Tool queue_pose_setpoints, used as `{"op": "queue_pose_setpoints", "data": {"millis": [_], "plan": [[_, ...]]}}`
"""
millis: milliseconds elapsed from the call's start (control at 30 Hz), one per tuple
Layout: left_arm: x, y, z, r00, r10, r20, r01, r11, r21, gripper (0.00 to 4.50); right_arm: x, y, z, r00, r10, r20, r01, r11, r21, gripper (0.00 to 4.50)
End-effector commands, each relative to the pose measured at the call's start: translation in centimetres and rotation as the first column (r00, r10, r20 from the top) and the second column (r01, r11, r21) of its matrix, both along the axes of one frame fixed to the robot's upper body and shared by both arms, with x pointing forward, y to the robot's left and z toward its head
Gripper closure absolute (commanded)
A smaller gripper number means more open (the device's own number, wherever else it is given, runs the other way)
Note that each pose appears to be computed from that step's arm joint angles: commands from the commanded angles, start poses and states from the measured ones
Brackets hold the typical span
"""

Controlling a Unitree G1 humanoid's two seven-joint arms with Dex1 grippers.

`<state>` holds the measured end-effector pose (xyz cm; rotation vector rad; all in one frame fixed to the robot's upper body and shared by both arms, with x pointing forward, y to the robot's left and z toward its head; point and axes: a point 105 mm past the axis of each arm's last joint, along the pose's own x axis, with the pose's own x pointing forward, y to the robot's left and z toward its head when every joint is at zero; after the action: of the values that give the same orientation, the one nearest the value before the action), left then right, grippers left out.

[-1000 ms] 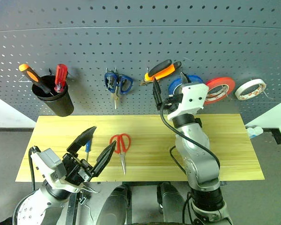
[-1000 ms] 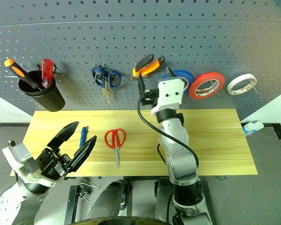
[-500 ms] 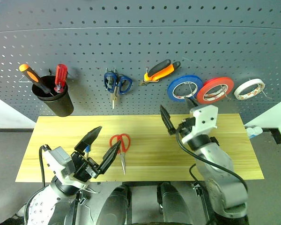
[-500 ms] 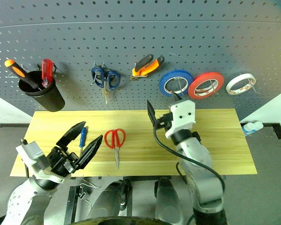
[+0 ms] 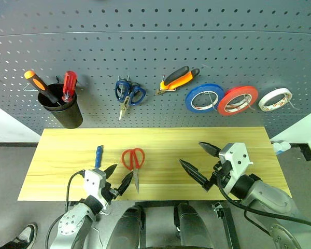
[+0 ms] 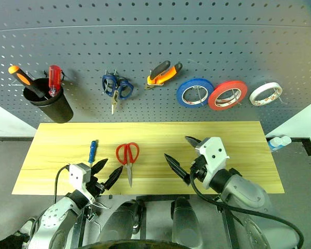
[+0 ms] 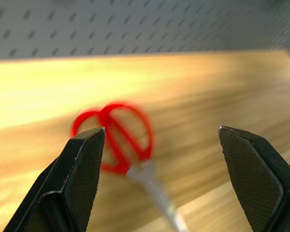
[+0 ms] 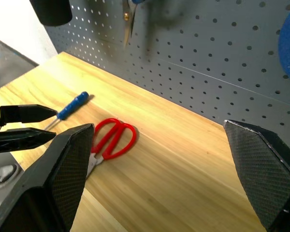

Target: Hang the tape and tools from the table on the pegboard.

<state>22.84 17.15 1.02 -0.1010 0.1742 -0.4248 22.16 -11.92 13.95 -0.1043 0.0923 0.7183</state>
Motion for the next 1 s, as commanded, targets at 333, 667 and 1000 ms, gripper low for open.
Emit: {"op": "queue_pose_setpoints", "data": {"millis": [333,667,1000], "plan": [[2.3,0.5,6.5,0.989,0.056,0.134,-0.06,0.998,0.02,0.58,0.4,0.9,1.4,0.998,0.01,0.059,-0.01,1.0,-0.003,0.02],[1.6,-0.2,5.9,0.983,0.18,-0.034,-0.178,0.983,0.055,0.58,1.3,1.4,1.6,0.998,0.034,0.059,-0.034,0.999,-0.003,0.02],[2.7,-0.7,4.0,0.933,0.324,-0.156,-0.31,0.945,0.104,0.58,1.0,1.9,1.4,0.998,0.052,0.042,-0.052,0.999,-0.003,0.02]]}}
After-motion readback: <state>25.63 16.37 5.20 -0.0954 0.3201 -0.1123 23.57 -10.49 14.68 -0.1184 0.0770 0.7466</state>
